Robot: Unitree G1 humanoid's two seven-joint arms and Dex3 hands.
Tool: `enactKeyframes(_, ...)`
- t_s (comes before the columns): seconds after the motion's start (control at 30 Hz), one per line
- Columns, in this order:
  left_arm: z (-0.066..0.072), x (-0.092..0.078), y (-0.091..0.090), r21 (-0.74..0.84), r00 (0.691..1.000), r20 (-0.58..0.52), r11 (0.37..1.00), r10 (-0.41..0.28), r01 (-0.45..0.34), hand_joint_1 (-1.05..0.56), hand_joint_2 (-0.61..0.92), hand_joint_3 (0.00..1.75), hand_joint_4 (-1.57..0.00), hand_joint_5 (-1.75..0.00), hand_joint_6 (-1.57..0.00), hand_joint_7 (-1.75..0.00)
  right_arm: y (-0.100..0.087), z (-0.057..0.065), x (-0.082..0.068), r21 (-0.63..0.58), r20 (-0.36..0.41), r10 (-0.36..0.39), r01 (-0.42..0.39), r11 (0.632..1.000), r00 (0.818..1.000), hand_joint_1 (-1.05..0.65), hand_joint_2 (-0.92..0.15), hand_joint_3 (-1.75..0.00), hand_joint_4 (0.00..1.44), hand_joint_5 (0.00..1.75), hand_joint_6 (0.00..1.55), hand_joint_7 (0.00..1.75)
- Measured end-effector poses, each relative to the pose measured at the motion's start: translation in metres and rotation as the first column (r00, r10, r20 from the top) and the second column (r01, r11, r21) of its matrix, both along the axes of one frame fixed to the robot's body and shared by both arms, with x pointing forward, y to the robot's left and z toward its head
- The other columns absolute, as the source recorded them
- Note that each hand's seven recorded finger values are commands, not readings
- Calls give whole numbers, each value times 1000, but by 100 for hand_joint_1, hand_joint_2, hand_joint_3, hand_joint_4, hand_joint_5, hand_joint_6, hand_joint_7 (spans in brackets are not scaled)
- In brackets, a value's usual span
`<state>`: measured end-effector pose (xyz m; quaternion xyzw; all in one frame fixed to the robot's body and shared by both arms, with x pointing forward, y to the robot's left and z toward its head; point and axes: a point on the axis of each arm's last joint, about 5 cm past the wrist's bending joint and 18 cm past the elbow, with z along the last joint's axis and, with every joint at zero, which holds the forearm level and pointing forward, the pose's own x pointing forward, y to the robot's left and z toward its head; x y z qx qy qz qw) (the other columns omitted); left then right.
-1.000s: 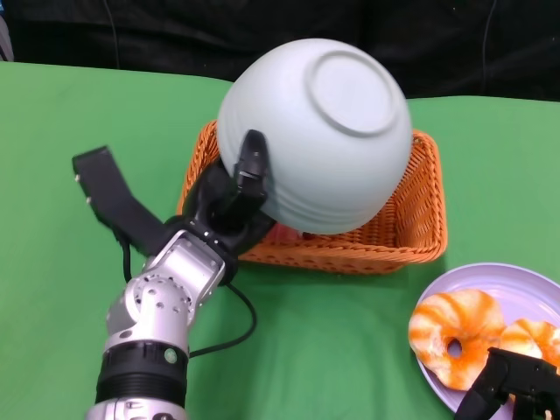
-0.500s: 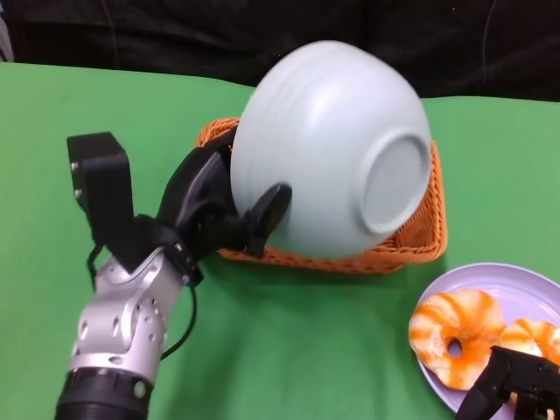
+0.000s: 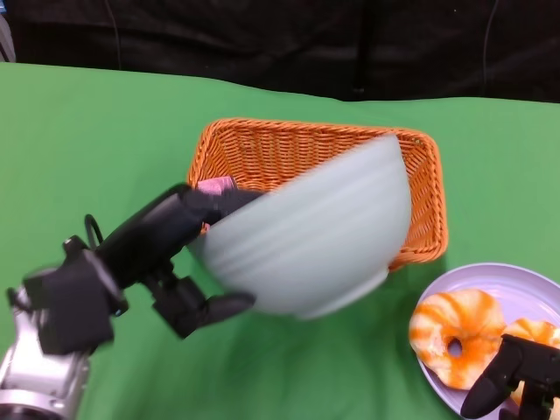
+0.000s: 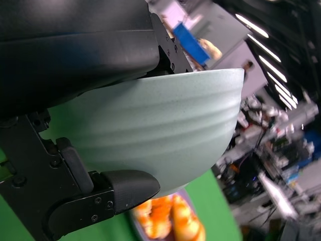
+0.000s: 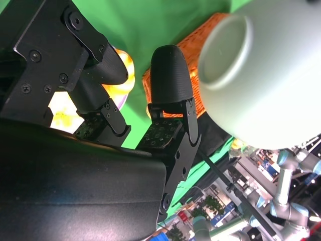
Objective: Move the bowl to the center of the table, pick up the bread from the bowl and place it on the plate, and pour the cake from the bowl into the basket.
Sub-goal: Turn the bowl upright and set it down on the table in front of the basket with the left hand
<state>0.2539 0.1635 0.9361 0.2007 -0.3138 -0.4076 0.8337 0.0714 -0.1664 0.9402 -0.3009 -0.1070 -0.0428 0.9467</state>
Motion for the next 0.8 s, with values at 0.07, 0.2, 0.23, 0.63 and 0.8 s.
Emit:
enactKeyframes(0.07,0,-3,5,79,996,83,997,-18,12,-19,13,173,-104,-175,-85,-175,-1,1,0,3,14,-4,4,1000,1000,13,-11,-169,100,168,85,140)
enactKeyframes(0.2,-5,-8,9,196,973,221,980,-69,26,-17,13,168,-105,-175,-84,-175,-2,1,1,3,25,-5,5,1000,1000,13,-10,-171,100,168,86,140)
enactKeyframes(0.23,-7,-8,10,202,970,232,979,-71,23,-17,13,167,-105,-175,-84,-175,-2,1,1,3,27,-5,5,1000,1000,13,-10,-171,100,168,86,140)
enactKeyframes(0.63,-16,-15,-1,580,804,510,813,-307,-58,-40,86,3,-96,-175,-100,-94,-1,2,3,5,42,-3,3,1000,999,11,-8,-175,102,175,90,139)
enactKeyframes(0.8,-36,-16,-12,662,731,580,731,-360,-166,-42,85,1,-95,-167,-110,-55,0,5,4,18,62,-4,2,1000,998,11,-9,-175,102,174,91,140)
